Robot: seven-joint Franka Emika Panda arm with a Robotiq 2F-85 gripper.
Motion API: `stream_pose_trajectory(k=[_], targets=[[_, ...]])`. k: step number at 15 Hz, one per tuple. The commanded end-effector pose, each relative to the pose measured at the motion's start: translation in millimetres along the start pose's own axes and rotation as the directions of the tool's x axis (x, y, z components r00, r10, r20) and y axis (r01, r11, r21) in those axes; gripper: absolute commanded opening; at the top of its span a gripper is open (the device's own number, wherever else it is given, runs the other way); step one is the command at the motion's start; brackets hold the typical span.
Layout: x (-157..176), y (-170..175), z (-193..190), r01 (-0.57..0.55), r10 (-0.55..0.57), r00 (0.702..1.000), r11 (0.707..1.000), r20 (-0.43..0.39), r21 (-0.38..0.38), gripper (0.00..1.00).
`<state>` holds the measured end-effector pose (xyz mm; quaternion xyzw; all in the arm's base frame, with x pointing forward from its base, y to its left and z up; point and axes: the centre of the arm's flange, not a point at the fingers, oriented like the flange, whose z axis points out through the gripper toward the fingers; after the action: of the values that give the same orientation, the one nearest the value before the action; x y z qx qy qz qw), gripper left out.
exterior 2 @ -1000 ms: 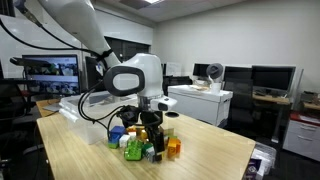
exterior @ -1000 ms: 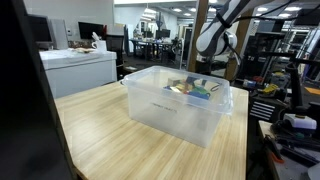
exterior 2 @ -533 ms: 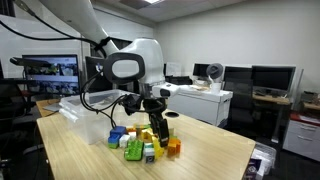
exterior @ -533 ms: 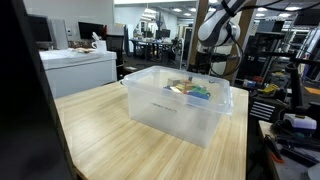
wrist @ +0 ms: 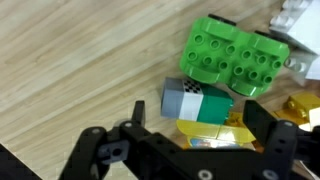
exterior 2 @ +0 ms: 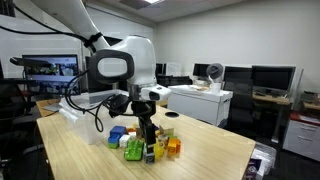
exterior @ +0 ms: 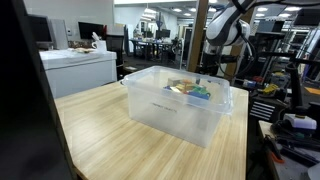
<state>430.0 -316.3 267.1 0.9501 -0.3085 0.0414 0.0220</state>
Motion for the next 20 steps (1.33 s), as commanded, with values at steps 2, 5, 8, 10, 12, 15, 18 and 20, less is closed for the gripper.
stream_pose_trajectory(k=[2, 5, 8, 10, 12, 15, 18, 20], targets=[[-14, 9, 16, 0.013, -0.014, 1.000, 1.000, 0.008, 0.007, 1.00], [-12, 5, 23, 0.019, -0.019, 1.000, 1.000, -0.011, 0.016, 1.00], [-3, 1, 28, 0.021, -0.019, 0.998, 0.999, -0.052, 0.028, 1.00], [1, -3, 32, 0.018, -0.016, 0.997, 0.999, -0.074, 0.032, 1.00], [5, -5, 38, 0.008, -0.005, 0.996, 1.000, -0.088, 0.030, 1.00], [11, 3, 48, -0.032, 0.032, 0.995, 0.999, -0.089, 0.000, 1.00], [5, 17, 63, -0.066, 0.064, 0.996, 0.997, -0.058, -0.030, 1.00], [4, 22, 71, -0.076, 0.074, 0.996, 0.996, -0.045, -0.039, 1.00]])
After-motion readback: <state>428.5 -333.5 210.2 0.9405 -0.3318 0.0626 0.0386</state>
